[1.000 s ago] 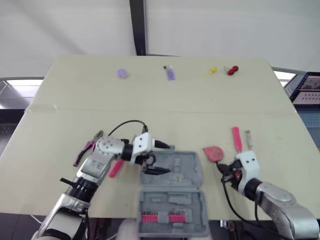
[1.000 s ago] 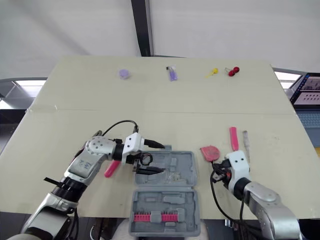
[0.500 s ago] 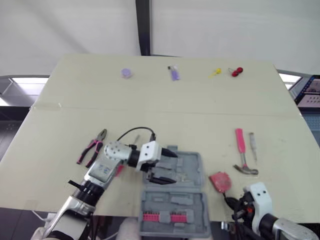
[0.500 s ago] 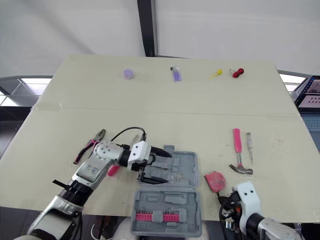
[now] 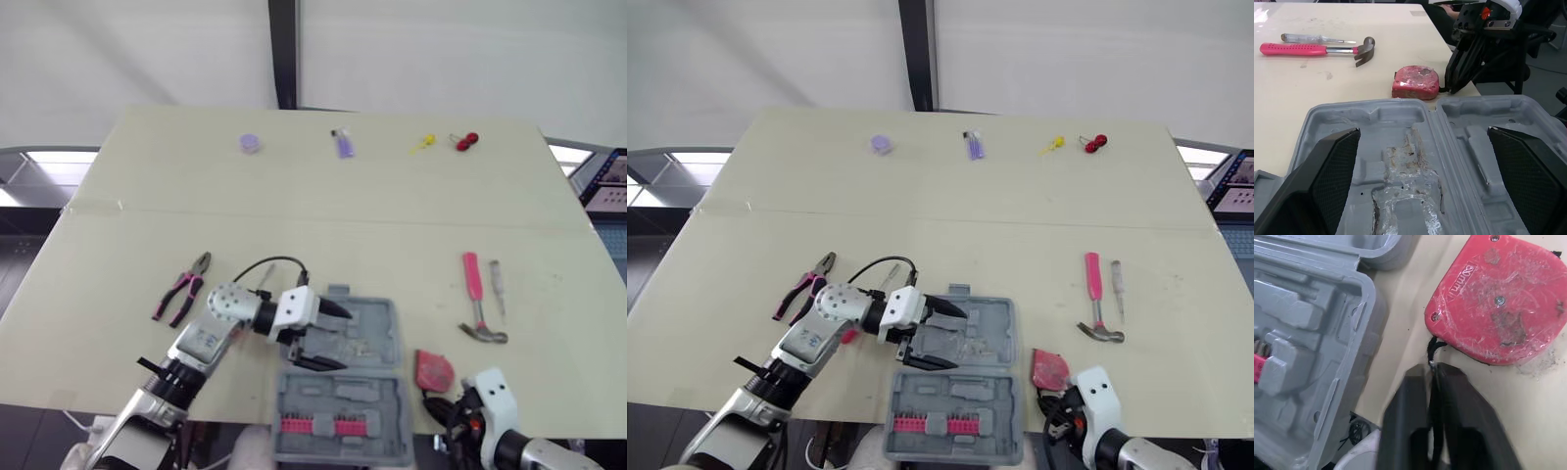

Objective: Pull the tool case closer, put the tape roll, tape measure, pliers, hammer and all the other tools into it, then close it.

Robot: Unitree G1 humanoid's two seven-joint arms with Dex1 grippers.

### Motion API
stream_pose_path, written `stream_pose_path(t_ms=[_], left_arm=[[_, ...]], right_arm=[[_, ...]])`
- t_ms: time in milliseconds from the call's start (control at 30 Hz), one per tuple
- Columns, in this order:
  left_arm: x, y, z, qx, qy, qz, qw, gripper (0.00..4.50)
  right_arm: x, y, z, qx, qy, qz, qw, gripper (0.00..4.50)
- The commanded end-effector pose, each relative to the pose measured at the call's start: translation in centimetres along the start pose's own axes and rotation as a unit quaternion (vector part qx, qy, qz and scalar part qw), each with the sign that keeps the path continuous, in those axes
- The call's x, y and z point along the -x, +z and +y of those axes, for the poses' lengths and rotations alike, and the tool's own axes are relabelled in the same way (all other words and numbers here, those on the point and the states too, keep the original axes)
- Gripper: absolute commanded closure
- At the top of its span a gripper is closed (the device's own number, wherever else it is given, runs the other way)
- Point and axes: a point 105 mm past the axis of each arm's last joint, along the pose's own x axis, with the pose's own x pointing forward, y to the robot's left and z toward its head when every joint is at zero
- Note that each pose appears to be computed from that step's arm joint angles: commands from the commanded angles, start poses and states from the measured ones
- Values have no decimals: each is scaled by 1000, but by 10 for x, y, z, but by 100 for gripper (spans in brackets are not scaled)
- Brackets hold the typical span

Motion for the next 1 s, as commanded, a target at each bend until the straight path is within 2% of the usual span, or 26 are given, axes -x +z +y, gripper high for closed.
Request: stream_pose_path(t_ms=[33, 167, 300, 467, 700, 1000], left_arm=[[-6, 9, -2, -31, -7, -11, 999, 0], [-8, 11, 1, -44, -8, -13, 999, 0], [-10, 13, 2, -68, -10, -15, 997, 0], [-14, 12, 0, -98, -23, -12, 995, 0], [-14, 14, 1, -118, -27, -10, 993, 0], [-15, 14, -1, -114, -16, -10, 993, 0]], right_arm=[[20, 17, -1, 32, 25, -5, 999, 211], [45, 41, -16, 132, 66, 0, 989, 5], [44, 56, -38, 297, 86, 5, 951, 2], [23, 48, -47, 413, 156, 7, 897, 2], [-1, 47, -57, 438, 185, -10, 880, 2], [-16, 41, -60, 420, 190, -12, 887, 2]])
